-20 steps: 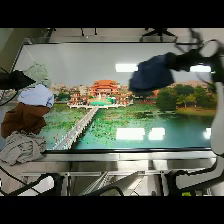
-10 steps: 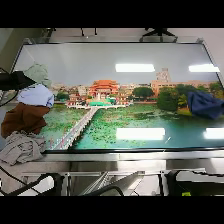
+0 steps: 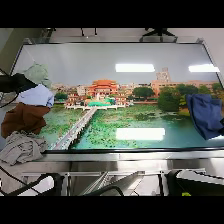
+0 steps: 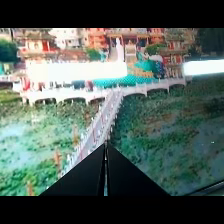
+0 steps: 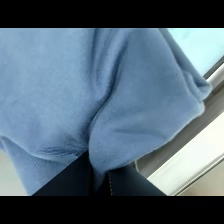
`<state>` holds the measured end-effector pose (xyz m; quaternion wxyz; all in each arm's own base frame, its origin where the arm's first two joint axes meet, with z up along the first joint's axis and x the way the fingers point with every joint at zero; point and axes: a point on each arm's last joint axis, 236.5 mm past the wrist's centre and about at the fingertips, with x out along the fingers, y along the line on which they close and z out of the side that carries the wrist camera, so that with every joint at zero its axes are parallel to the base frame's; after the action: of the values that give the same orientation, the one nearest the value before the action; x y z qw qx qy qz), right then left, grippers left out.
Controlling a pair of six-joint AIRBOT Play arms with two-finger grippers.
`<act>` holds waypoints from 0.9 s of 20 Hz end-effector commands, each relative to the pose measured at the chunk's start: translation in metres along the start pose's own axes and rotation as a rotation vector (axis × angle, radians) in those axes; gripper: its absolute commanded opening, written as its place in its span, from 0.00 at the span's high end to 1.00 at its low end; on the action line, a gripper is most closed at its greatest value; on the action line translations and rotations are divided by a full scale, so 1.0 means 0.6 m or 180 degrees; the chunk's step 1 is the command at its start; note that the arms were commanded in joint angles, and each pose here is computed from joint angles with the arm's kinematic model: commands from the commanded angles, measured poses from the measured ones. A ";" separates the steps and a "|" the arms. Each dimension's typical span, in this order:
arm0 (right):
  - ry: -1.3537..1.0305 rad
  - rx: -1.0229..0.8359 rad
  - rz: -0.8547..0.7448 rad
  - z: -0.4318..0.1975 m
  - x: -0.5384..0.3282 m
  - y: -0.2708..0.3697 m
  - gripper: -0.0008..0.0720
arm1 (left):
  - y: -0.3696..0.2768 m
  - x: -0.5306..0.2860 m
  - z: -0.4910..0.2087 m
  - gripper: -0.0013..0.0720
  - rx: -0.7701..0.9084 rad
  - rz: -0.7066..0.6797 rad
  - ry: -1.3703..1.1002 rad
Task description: Fold the shirts.
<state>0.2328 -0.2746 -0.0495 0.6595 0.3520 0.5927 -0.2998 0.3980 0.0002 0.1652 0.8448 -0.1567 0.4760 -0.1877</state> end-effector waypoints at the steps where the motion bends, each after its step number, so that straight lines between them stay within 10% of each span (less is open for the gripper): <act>1: -0.0098 -0.0044 -0.0014 0.009 0.006 -0.010 0.96 | -0.001 -0.001 -0.003 0.97 -0.0001 -0.0006 0.0020; 2: -0.0098 -0.0039 -0.0014 0.009 0.006 -0.010 0.94 | -0.001 -0.001 -0.003 0.97 -0.0001 -0.0007 0.0021; 5: -0.0014 -0.0038 -0.0015 -0.001 0.006 -0.010 0.45 | 0.000 -0.001 -0.002 0.97 -0.0001 -0.0005 0.0017; 18: -0.0586 0.0293 -0.0196 -0.002 -0.176 -0.003 0.47 | -0.001 -0.001 -0.001 0.96 -0.0086 -0.0011 0.0007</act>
<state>0.2003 -0.2868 0.0220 0.6517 0.3214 0.5696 -0.3841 0.3977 -0.0001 0.1652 0.8429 -0.1643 0.4782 -0.1842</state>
